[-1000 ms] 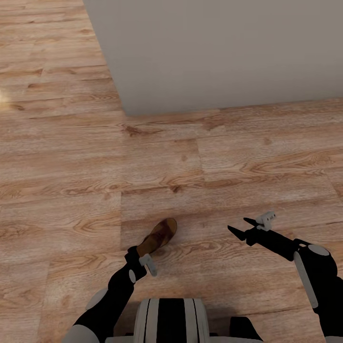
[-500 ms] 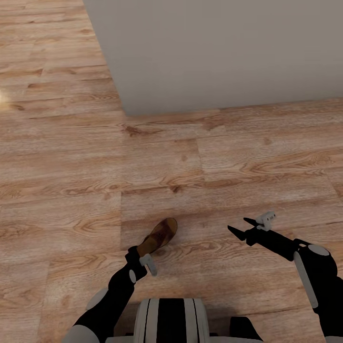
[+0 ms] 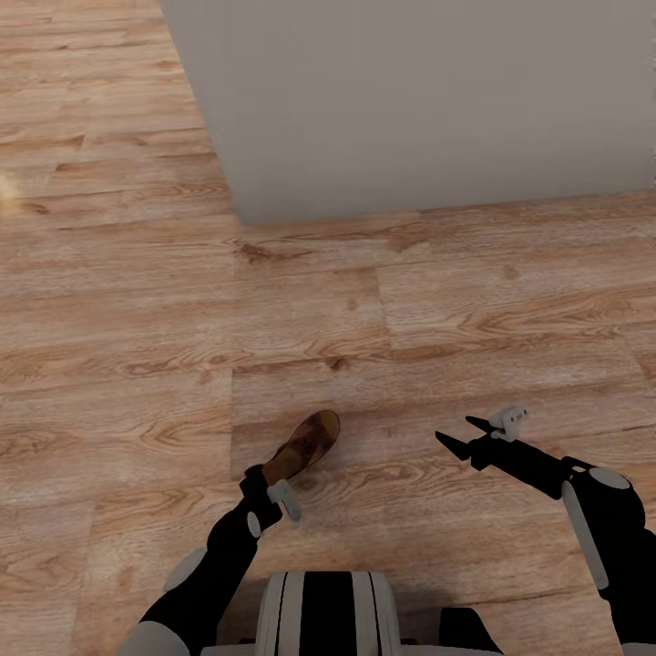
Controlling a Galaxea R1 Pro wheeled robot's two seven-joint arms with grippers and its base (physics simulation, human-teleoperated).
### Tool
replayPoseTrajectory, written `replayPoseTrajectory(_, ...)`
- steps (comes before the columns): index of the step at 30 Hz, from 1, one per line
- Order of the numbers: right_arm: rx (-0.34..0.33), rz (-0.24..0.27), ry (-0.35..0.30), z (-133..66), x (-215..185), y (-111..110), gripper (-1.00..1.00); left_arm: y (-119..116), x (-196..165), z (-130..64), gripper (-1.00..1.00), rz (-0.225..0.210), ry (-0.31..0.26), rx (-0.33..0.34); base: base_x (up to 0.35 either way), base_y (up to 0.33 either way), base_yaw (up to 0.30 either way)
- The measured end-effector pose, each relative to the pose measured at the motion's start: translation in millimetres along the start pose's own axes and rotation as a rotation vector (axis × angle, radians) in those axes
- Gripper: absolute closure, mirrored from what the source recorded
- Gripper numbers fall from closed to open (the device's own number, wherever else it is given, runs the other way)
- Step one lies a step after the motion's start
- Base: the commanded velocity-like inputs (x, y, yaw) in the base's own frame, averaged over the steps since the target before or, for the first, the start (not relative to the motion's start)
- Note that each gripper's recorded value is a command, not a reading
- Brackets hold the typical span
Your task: Pick up the two gym shoes and the two sandals from the corridor floor and place them onto the hallstand (shoe rack) in the corridor, making sure they are on the rack and not on the floor. Arrange them so the two gym shoes are next to each other and the two sandals are next to each other.
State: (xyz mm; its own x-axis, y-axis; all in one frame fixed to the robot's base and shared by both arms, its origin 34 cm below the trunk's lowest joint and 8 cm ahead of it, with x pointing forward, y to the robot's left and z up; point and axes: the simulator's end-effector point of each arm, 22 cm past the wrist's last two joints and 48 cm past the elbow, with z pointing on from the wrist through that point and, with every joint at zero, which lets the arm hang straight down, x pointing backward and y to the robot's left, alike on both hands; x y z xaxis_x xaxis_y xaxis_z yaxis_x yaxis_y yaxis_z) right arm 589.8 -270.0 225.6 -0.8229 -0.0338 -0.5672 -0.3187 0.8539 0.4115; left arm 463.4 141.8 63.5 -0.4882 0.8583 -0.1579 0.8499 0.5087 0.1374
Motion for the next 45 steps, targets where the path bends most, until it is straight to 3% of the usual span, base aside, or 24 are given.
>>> replayPoseTrajectory(12,0.002,-0.027,-0.043,-12.9,-25,7,-1.0,28,-14,-17.5,1.0,-0.009,-0.028,-0.057,0.0,0.0,0.0)
replayPoseTrajectory(17,0.004,-0.038,-0.061,-18.9,-36,9,-1.0,40,-14,-24.0,1.0,-0.032,-0.032,-0.075,0.0,0.0,0.0)
replayPoseTrajectory(21,0.013,-0.045,-0.08,-25.9,-46,8,-1.0,52,-4,-27.7,1.0,-0.079,-0.018,-0.09,0.0,0.0,0.0)
replayPoseTrajectory(22,0.027,-0.041,-0.092,-30.6,-50,3,-1.0,55,1,-28.6,1.0,-0.102,-0.012,-0.094,0.0,0.0,0.0)
replayPoseTrajectory(24,0.081,-0.019,-0.125,-46.7,-58,-18,-1.0,65,20,-29.5,1.0,-0.234,-0.002,-0.09,0.0,0.0,0.0)
replayPoseTrajectory(28,0.101,-0.02,-0.148,-57.1,-68,-23,-1.0,76,23,-35.3,1.0,-0.362,-0.033,-0.092,0.0,0.0,0.0)
replayPoseTrajectory(31,0.111,-0.027,-0.166,-64.6,-77,-24,-1.0,89,21,-41.4,1.0,-0.454,-0.09,-0.101,0.0,0.0,0.0)
replayPoseTrajectory(36,0.139,-0.034,-0.194,-79.3,-89,-29,-1.0,112,22,-53.2,1.0,-0.512,-0.141,-0.136,0.0,0.0,0.0)
replayPoseTrajectory(39,0.191,-0.024,-0.212,-95.8,-93,-44,-1.0,124,26,-60.2,1.0,-0.551,-0.159,-0.158,0.0,0.0,0.0)
replayPoseTrajectory(45,0.278,0.013,-0.187,-119.1,-69,-71,-1.0,134,27,-69.6,1.0,-0.631,-0.219,-0.178,0.0,0.0,0.0)
